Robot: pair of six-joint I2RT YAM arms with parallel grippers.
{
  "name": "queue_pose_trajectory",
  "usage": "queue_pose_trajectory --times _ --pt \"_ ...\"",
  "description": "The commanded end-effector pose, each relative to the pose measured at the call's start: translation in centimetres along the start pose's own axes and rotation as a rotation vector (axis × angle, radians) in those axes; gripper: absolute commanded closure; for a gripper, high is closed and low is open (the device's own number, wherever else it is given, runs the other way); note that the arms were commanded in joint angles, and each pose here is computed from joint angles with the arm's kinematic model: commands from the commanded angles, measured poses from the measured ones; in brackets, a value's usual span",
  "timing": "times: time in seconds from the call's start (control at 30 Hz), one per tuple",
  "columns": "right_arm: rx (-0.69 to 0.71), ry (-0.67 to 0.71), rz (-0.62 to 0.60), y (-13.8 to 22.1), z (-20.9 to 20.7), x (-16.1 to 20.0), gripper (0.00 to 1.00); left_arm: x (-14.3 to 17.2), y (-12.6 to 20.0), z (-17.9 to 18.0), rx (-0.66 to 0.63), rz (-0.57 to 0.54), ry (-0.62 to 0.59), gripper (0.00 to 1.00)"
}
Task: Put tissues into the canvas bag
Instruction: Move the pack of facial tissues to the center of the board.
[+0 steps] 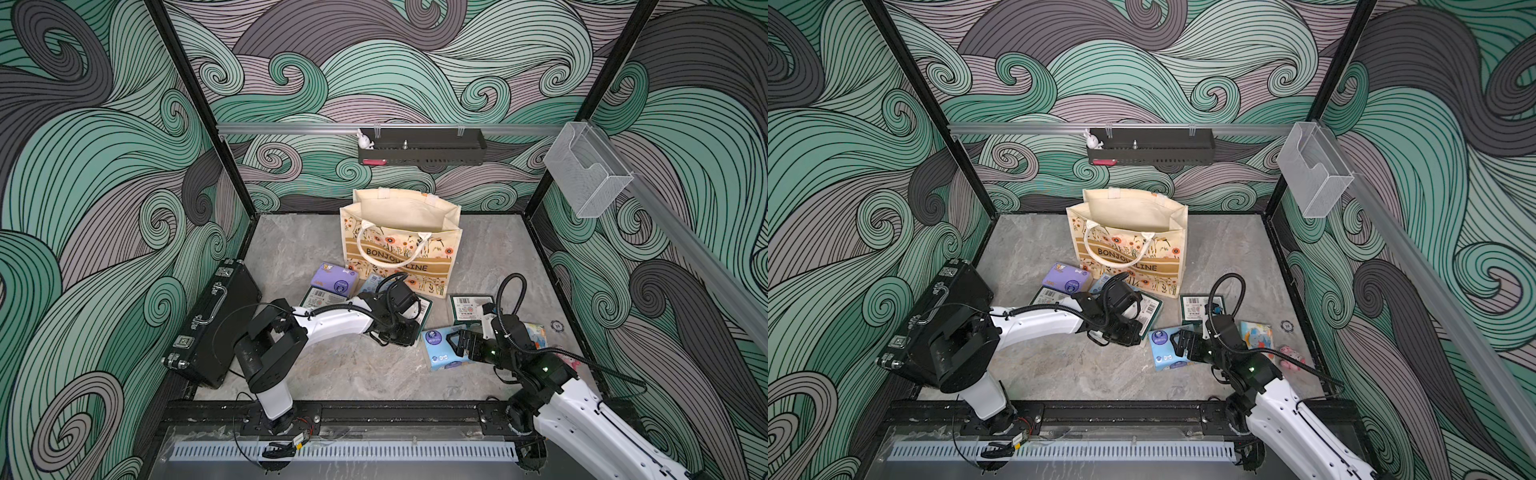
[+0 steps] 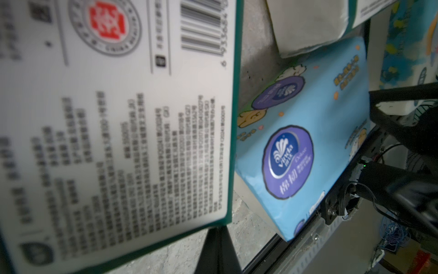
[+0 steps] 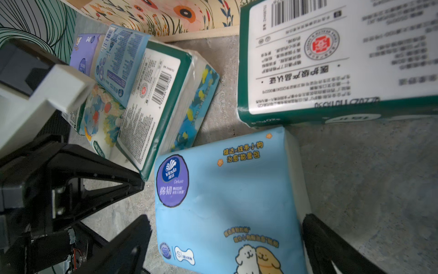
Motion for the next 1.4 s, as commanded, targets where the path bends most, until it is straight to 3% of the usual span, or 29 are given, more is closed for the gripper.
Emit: queue_pose_trajectory --times 0.0,0.33,0.63,1.07,1.37 --pt "0.003 -0.01 0.036 -0.1 -0.5 0.8 0.0 -0.5 -0.5 0.6 -0.061 0.018 -0.032 1.0" --pt "0.026 0.005 0.039 0.2 -1.0 1.0 0.0 -2.2 -0.4 0.3 -0.067 -0.015 -0.043 1.0" --pt "0.01 0.009 0.057 -0.2 -1.0 1.3 0.0 0.3 -1.5 -2.0 0.086 -0.005 0.012 1.0" --pt "-0.027 -0.008 0.077 0.0 -0.7 1.8 0.0 0.8 -1.9 -7.6 0.176 -0.018 -0.049 1.0" --pt "-0.084 -0.018 0.145 0.0 -0.7 3.4 0.0 3.4 -1.3 -6.4 0.144 -0.012 -0.033 1.0"
Point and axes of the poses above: each gripper's point midway between its finger pads, its own y axis back along the fingers, its own z axis along the line the jaws close on, x = y × z, the point moved 5 cm from there along y, back along the fingers, and after that the axes turned 12 degrees about -y, right-handed, at the moved point
